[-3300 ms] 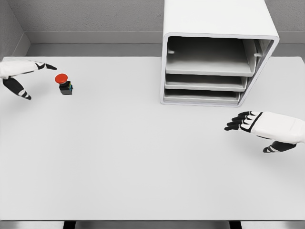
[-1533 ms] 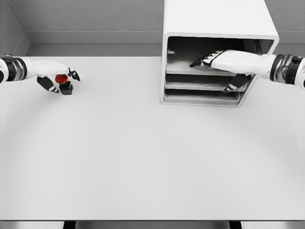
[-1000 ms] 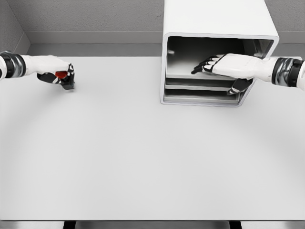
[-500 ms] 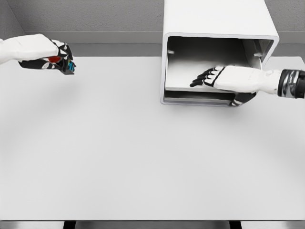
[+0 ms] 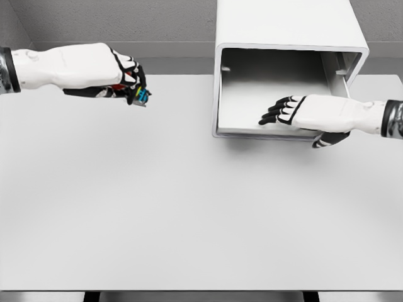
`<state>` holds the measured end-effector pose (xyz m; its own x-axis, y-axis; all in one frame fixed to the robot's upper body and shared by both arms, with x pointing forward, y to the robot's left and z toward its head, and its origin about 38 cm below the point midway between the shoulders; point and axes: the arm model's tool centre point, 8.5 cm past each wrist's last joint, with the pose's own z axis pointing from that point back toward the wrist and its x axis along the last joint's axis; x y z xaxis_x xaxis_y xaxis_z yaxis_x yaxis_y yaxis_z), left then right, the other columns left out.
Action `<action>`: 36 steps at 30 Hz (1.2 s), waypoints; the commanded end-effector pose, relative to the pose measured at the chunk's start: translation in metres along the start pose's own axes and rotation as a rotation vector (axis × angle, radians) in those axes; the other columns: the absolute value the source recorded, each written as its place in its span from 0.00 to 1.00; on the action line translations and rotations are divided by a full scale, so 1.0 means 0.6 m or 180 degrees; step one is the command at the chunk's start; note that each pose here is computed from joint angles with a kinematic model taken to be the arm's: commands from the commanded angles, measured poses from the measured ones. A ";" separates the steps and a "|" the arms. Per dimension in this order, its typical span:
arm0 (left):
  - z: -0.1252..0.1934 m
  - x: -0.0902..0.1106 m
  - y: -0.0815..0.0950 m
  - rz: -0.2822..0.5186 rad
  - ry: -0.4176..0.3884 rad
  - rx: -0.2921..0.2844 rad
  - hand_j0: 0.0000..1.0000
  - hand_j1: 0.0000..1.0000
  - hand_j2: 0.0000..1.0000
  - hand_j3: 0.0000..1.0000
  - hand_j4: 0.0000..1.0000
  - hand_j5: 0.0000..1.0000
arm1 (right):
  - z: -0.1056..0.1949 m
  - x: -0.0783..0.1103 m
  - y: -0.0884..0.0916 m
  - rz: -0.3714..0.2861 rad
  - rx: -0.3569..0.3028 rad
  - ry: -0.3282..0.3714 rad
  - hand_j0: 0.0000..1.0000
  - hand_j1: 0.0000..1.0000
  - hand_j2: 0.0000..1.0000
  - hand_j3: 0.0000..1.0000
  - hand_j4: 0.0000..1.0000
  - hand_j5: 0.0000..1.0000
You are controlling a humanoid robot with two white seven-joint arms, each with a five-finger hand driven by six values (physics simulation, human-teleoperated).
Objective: Slide open multi-storey tabletop storage cabinets and put open load switch and slide close multi-storey tabletop storage cabinets
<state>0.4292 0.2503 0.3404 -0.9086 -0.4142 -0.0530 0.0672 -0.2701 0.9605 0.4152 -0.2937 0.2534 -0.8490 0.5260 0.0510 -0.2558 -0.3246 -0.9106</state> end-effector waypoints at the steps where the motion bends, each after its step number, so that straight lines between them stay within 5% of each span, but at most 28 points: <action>1: -0.016 0.021 0.012 -0.0041 -0.0141 0.0085 0.35 0.35 0.35 0.35 0.35 0.35 | 0.006 0.002 -0.004 0.0039 0.0010 0.0005 1.00 1.00 1.00 1.00 1.00 1.00; 8: -0.045 0.040 0.029 -0.0084 -0.0311 0.0204 0.37 0.37 0.37 0.37 0.37 0.37 | 0.036 0.008 -0.007 0.0054 -0.0094 0.0077 1.00 1.00 1.00 1.00 1.00 1.00; 16: -0.069 0.057 0.061 -0.0115 -0.0493 0.0391 0.39 0.39 0.39 0.39 0.39 0.39 | 0.083 0.022 -0.051 0.0086 -0.0391 0.0052 1.00 1.00 1.00 1.00 1.00 1.00; 24: -0.151 0.107 0.093 -0.0140 -0.0913 0.0646 0.39 0.39 0.39 0.39 0.39 0.39 | 0.253 -0.001 -0.077 -0.0598 -0.1373 0.0243 1.00 1.00 1.00 1.00 1.00 1.00; 27: -0.202 0.135 0.112 -0.0451 -0.0967 0.0589 0.39 0.39 0.39 0.39 0.39 0.39 | 0.313 -0.035 -0.069 -0.0762 -0.1634 0.0536 1.00 1.00 1.00 1.00 1.00 1.00; 29: -0.256 0.145 0.104 -0.0559 -0.0955 0.0461 0.39 0.39 0.39 0.39 0.39 0.39 | 0.344 -0.069 -0.038 -0.0968 -0.1693 0.0795 1.00 1.00 1.00 1.00 1.00 1.00; 32: -0.292 0.164 0.094 -0.0795 -0.0928 0.0305 0.39 0.39 0.39 0.39 0.39 0.39 | 0.367 -0.103 0.076 -0.1496 -0.1458 0.1175 0.96 0.96 0.96 0.96 0.96 0.96; 35: -0.308 0.158 0.097 -0.0745 -0.0910 0.0291 0.40 0.40 0.40 0.40 0.40 0.40 | 0.358 -0.091 0.147 -0.1702 -0.1103 0.1275 0.56 0.56 0.56 0.56 0.56 0.56; 36: -0.309 0.158 0.098 -0.0750 -0.0913 0.0295 0.42 0.42 0.42 0.42 0.42 0.42 | 0.354 -0.086 0.163 -0.1758 -0.1018 0.1270 0.50 0.50 0.50 0.50 0.50 0.50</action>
<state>0.4216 0.0418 0.3480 -0.9720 -0.0851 -0.2192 -0.1935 -0.2401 0.9513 0.3327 -0.5127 0.2429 -0.4009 0.7998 0.4468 -0.4140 0.2769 -0.8671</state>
